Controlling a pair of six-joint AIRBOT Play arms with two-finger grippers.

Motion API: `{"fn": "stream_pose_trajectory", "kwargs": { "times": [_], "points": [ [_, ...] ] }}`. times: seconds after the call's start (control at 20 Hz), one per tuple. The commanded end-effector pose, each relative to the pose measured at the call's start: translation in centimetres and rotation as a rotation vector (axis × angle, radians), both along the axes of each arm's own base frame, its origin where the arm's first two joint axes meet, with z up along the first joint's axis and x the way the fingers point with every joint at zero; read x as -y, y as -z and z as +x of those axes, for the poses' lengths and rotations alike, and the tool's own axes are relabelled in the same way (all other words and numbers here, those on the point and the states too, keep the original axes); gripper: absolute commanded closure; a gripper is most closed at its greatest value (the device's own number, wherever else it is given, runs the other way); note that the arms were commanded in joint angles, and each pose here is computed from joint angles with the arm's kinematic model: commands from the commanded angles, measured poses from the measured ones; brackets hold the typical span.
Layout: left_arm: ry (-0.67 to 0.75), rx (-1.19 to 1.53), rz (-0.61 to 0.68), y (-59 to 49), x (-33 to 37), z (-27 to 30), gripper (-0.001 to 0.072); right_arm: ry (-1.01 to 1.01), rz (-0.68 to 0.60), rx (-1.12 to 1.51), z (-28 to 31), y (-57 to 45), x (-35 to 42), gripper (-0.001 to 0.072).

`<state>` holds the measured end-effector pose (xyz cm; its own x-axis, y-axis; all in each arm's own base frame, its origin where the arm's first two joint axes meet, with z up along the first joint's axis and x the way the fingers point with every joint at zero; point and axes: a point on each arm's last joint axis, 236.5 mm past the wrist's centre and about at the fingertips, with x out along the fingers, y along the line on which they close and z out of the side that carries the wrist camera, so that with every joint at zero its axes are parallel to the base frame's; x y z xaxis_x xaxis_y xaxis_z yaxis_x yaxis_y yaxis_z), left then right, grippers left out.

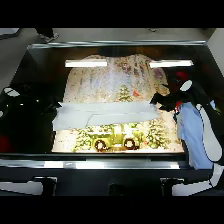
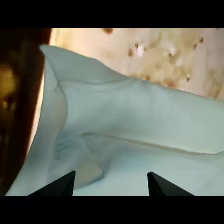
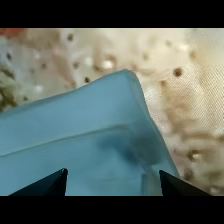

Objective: Fold the shirts.

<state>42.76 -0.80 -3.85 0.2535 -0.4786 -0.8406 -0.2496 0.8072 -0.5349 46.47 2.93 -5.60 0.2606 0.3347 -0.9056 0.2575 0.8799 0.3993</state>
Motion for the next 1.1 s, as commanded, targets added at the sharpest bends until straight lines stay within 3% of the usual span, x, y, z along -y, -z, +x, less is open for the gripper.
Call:
{"fn": "stream_pose_trajectory", "kwargs": {
  "times": [0.0,0.3,0.35,0.45,0.5,0.55,0.6,0.65,0.75,0.9,1.05],
  "points": [
    [0.028,0.021,-0.01,-3.0,-0.3,-0.4,0.0162,0.012,0.033,-0.052,-1.0,-0.3,2.1,0.0026],
    [0.109,0.17,0.013,-8.8,2.9,-0.5,0.0176,0.062,0.242,-0.187,-1.7,3.3,-0.9,0.0049],
    [0.134,0.184,0.015,-9.3,4.0,-0.6,0.0176,0.063,0.255,-0.197,-1.7,3.7,-1.6,0.0092],
    [0.193,0.194,0.013,-9.4,6.6,-0.9,0.0176,0.089,0.266,-0.229,-1.7,4.4,-2.8,0.0219],
    [0.217,0.205,0.015,-9.3,7.9,-0.8,0.0176,0.099,0.267,-0.227,-1.5,4.5,-3.0,0.0359],
    [0.232,0.222,0.018,-9.2,9.2,-0.6,0.0176,0.107,0.274,-0.21,-1.0,4.3,-3.2,0.0582],
    [0.246,0.244,0.023,-8.9,10.6,-0.3,0.0177,0.107,0.308,-0.193,-0.7,3.4,-3.8,0.066],
    [0.255,0.266,0.028,-8.6,11.9,0.0,0.0212,0.078,0.329,-0.157,-0.4,2.2,-4.2,0.0661],
    [0.282,0.296,0.034,-7.3,14.9,0.2,0.0576,0.009,0.341,-0.068,-0.2,-1.5,-4.9,0.0663],
    [0.279,0.234,-0.016,-3.8,21.0,-0.8,0.0657,-0.104,0.328,0.054,-1.6,-8.6,-6.9,0.0663],
    [0.324,0.138,-0.12,-0.1,28.1,-3.2,0.0657,-0.233,0.295,0.165,-4.5,-15.0,-10.3,0.0663]
  ]
}}
